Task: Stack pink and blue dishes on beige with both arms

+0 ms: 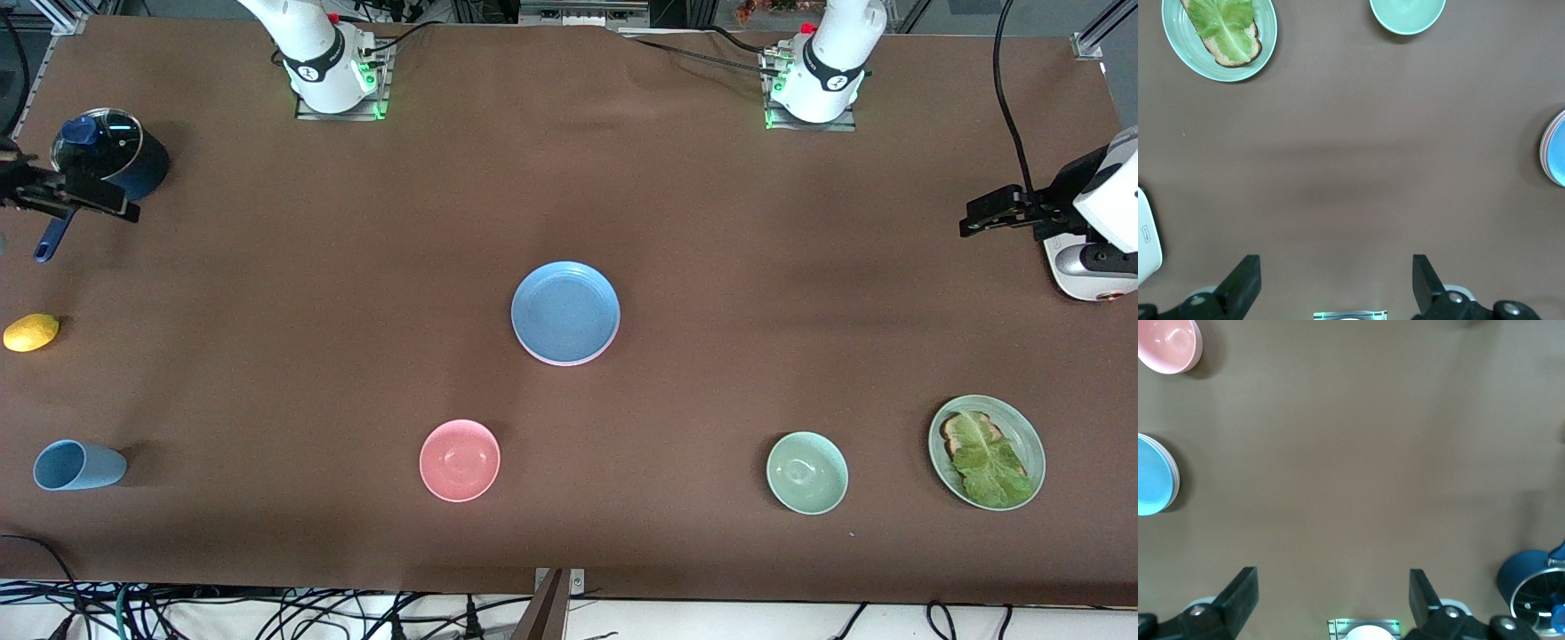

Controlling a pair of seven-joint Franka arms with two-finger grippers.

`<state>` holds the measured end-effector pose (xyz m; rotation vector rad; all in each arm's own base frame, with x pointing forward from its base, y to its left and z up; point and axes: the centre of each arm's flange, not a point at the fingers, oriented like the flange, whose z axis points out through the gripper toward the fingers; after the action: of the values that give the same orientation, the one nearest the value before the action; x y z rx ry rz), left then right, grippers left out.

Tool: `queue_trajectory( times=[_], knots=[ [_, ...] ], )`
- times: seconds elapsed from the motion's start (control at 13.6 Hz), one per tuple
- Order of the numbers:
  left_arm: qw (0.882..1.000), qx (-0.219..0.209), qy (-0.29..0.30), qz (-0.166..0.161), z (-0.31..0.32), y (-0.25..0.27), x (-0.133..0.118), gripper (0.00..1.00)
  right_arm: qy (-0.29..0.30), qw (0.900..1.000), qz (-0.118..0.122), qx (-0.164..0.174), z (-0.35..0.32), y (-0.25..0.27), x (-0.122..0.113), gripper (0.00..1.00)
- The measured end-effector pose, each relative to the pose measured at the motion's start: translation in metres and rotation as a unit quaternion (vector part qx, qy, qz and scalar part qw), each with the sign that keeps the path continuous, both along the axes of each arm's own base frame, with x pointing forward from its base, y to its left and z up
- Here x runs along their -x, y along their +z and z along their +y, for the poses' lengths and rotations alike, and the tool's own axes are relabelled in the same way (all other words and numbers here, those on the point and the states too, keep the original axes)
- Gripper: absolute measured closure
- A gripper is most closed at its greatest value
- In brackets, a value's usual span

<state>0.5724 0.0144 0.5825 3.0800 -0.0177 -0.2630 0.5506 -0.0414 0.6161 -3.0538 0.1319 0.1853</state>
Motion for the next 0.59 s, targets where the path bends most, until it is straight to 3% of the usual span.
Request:
queue_trajectory(
  times=[0.22, 0.59],
  knots=[
    [1.0, 0.0, 0.0, 0.0, 0.0, 0.0, 0.0, 0.0, 0.016, 0.999, -0.022, 0.023, 0.015, -0.001, 0.029, 0.0],
    [1.0, 0.0, 0.0, 0.001, 0.0, -0.001, -0.001, 0.0, 0.017, 0.999, -0.015, 0.03, 0.014, -0.011, 0.026, 0.0]
  ],
)
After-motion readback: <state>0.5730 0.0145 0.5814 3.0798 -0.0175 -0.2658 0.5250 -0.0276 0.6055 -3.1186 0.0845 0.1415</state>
